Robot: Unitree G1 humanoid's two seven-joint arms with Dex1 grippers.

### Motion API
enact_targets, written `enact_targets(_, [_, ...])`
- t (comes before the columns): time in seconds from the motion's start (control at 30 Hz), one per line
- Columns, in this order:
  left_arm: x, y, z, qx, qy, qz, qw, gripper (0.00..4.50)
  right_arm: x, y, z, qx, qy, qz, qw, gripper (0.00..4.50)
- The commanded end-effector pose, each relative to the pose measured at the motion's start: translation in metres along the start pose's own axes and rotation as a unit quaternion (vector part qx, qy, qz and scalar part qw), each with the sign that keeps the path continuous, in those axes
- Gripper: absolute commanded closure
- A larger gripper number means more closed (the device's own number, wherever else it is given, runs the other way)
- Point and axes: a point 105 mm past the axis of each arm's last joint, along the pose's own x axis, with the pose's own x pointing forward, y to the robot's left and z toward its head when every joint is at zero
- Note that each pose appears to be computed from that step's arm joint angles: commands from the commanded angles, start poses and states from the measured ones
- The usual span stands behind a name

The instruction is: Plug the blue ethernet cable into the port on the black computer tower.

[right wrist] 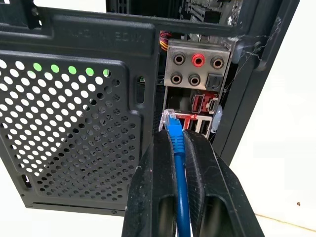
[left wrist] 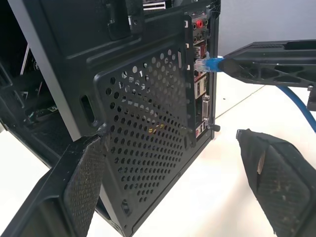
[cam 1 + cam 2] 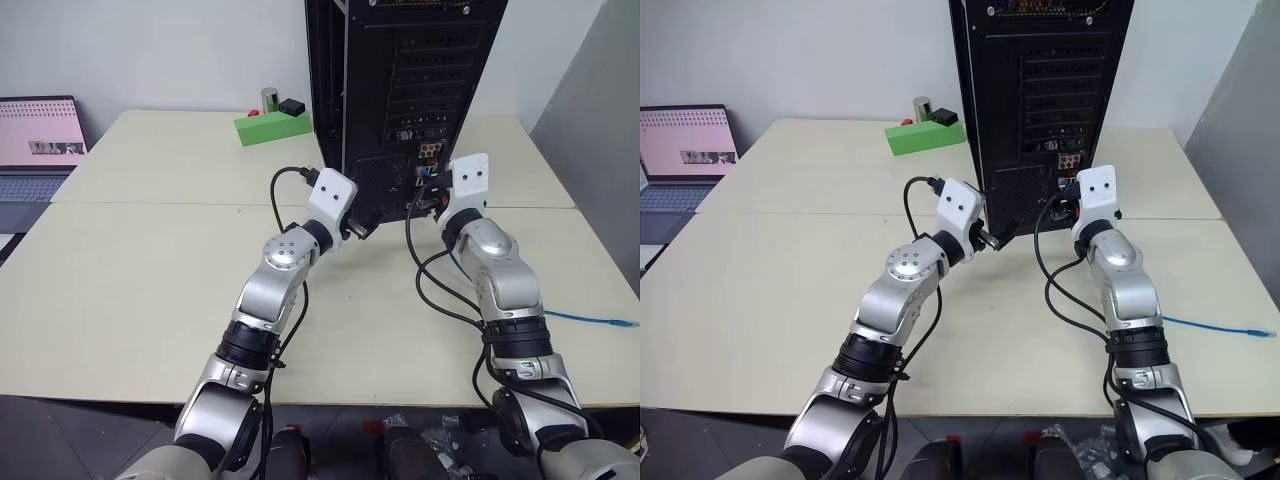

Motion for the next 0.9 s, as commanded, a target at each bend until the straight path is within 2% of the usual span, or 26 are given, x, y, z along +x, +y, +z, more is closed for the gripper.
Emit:
enact_targets(0.03, [-0.001,-0.001,0.018,0.009,-0.030,-0.001,1.000,0.16,0.002,-0.006,0.022,-0.007,-0.037,-0.013,0.999,4.50])
enact_targets(0.4, [-0.002,-0.001,0.017,0.007,-0.029,0.000,1.000,0.16,0.004,-0.012,0.021,0.014,-0.033,-0.029,0.999,4.50])
enact_targets(0.9, [-0.002,0.000,0.017,0.008,-0.030,0.002,1.000,0.16,0.004,0.003,0.021,0.000,-0.028,0.003,1.000,4.50])
